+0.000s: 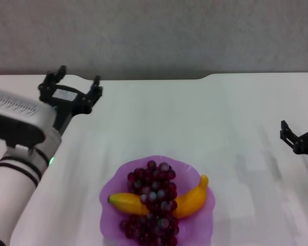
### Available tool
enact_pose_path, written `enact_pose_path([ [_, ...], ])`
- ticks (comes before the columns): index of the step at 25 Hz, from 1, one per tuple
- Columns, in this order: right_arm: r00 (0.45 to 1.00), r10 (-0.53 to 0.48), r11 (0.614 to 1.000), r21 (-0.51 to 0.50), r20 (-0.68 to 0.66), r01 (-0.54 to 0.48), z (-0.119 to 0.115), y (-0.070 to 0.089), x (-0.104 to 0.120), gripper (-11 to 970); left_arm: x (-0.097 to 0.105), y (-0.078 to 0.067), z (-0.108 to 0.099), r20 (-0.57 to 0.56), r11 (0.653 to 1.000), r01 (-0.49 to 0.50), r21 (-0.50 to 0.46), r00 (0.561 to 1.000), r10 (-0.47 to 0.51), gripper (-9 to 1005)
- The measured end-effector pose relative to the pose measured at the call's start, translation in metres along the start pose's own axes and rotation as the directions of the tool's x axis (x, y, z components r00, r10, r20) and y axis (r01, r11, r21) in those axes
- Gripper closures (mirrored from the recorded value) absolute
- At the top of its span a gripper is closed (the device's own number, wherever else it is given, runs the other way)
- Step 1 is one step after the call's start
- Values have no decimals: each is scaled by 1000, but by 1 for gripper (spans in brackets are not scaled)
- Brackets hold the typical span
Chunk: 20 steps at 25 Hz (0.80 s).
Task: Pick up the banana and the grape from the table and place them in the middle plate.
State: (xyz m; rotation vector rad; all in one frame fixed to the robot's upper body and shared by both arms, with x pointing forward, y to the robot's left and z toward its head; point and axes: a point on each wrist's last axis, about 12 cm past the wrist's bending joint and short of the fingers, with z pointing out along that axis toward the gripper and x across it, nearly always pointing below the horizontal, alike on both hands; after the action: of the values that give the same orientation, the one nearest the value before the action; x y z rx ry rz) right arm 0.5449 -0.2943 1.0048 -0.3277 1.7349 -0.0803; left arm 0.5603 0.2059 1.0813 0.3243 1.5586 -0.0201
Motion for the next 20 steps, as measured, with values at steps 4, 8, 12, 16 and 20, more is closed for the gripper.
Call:
enact_pose_path([
  [4,1000,0,1000,-3,2,0,0,1,-1,79,22,20,-3,87,994,105,18,991,-106,198],
  [8,1000,2,1000,-11,12,-1,3,3,-4,79,39,42,-13,129,969,229,92,962,-240,197],
  [12,999,-14,1000,-16,46,15,3,6,-8,80,56,62,-21,78,954,298,16,951,-299,196],
  [16,993,-42,999,2,106,42,-4,7,-11,80,70,73,-25,-3,950,303,-71,953,-304,195],
  [20,997,-21,1000,16,72,20,-7,5,-4,80,78,78,-29,-41,948,299,-110,951,-305,195],
])
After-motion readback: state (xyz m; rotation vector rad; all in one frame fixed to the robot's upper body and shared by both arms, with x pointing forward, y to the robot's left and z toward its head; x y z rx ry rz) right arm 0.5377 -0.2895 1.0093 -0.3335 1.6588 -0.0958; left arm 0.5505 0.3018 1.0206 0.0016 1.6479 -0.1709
